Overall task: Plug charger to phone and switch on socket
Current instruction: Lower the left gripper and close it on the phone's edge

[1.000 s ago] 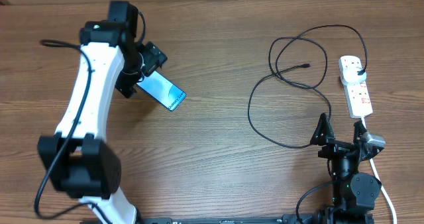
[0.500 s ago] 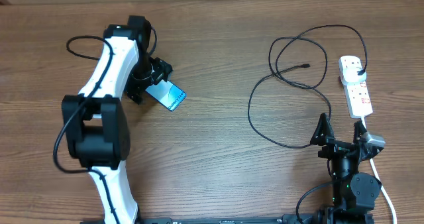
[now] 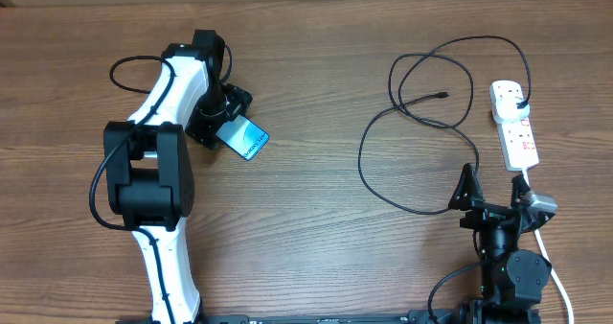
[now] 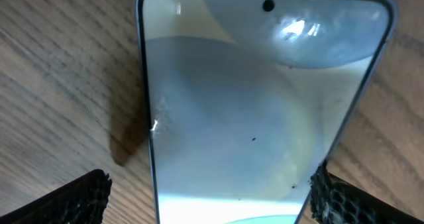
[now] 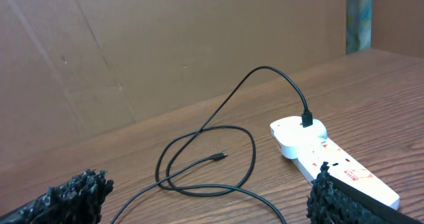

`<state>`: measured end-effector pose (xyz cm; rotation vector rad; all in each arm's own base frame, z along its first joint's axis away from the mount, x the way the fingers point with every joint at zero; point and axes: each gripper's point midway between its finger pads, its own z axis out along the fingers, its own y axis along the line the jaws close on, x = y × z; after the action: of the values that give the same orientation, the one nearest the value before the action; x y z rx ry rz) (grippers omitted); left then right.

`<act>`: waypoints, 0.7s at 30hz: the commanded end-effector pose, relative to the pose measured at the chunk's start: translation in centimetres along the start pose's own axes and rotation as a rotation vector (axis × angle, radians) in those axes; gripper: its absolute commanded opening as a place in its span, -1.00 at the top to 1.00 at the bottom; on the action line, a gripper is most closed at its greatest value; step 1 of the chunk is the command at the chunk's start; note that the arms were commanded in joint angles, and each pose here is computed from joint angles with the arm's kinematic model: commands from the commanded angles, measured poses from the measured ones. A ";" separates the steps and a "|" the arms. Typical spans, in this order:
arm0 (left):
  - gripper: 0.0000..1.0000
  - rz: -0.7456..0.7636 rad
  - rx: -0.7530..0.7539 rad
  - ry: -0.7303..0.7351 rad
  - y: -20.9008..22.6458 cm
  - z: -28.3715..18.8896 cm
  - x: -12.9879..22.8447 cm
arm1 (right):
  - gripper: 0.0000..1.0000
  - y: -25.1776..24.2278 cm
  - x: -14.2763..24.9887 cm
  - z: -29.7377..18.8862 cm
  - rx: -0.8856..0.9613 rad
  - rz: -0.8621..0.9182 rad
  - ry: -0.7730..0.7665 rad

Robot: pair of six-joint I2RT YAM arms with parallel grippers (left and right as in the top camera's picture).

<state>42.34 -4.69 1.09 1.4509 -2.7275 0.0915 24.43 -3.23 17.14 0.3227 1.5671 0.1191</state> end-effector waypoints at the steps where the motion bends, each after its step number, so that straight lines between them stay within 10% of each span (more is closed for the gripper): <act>1: -1.00 -0.016 0.023 -0.020 -1.0 0.0 -0.3 | -1.00 0.0 0.2 0.0 -0.004 0.002 -0.003; 21: -0.99 0.001 0.007 -0.011 -0.5 2.2 0.9 | -1.00 0.0 0.2 0.0 -0.004 0.002 -0.003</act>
<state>43.62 -5.43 0.48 1.4664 -2.7761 0.1444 24.43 -3.23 17.14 0.3224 1.5672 0.1194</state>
